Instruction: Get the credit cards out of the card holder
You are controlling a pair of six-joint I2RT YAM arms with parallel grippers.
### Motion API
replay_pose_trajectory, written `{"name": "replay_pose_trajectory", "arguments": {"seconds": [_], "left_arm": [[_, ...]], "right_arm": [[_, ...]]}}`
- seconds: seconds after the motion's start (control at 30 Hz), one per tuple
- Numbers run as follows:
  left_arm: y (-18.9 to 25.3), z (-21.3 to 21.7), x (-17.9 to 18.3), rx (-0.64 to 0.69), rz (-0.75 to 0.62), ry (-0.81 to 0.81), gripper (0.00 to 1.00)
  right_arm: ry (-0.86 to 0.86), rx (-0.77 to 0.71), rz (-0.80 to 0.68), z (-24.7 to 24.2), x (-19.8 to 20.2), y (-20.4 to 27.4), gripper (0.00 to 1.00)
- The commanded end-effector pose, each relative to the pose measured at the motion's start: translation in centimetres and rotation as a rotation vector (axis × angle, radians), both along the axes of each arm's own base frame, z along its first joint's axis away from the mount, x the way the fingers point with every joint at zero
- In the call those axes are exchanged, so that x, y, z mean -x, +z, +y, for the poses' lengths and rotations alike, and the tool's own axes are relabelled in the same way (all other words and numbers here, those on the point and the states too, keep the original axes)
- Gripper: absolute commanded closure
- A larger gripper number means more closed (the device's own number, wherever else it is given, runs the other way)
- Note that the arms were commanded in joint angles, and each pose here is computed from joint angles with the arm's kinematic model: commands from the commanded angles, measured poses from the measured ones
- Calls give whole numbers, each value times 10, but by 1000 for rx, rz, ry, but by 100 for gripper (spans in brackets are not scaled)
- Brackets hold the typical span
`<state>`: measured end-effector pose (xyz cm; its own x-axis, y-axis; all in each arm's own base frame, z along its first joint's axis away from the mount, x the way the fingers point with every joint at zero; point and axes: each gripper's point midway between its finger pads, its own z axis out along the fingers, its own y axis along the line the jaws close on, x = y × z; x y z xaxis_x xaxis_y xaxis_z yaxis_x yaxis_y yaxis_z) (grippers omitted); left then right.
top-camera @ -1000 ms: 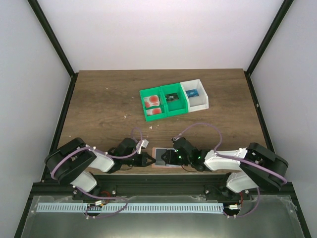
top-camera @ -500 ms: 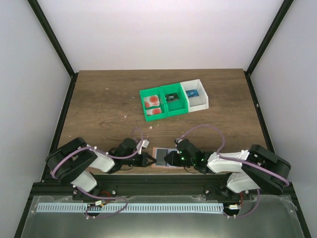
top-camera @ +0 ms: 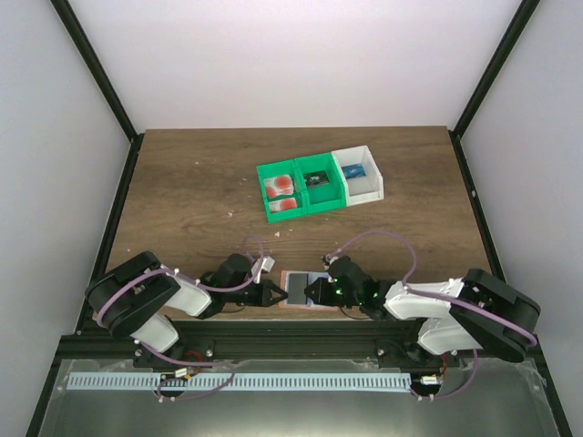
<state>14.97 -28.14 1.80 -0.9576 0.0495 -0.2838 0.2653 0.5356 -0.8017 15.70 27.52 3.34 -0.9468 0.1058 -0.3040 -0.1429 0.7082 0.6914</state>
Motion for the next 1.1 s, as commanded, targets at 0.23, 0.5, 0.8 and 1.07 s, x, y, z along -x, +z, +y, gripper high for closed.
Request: {"name": "replay_pose_trajectory", "arguments": {"seconds": [0.23,0.5,0.8,1.07], "left_arm": [[-19,10,8,-71,30,5,100],[-18,9,9,-70,31,3,100],[-20,10,9,-74,33,6,100],[-20,10,9,-76,34,6,100]], "right_arm": [[21,-111,5,1,6,12,91],[22,-152,-5,0,7,18,99],[19,-166,3,-2,6,18,98],[17,-175,7,-2,5,19,95]]}}
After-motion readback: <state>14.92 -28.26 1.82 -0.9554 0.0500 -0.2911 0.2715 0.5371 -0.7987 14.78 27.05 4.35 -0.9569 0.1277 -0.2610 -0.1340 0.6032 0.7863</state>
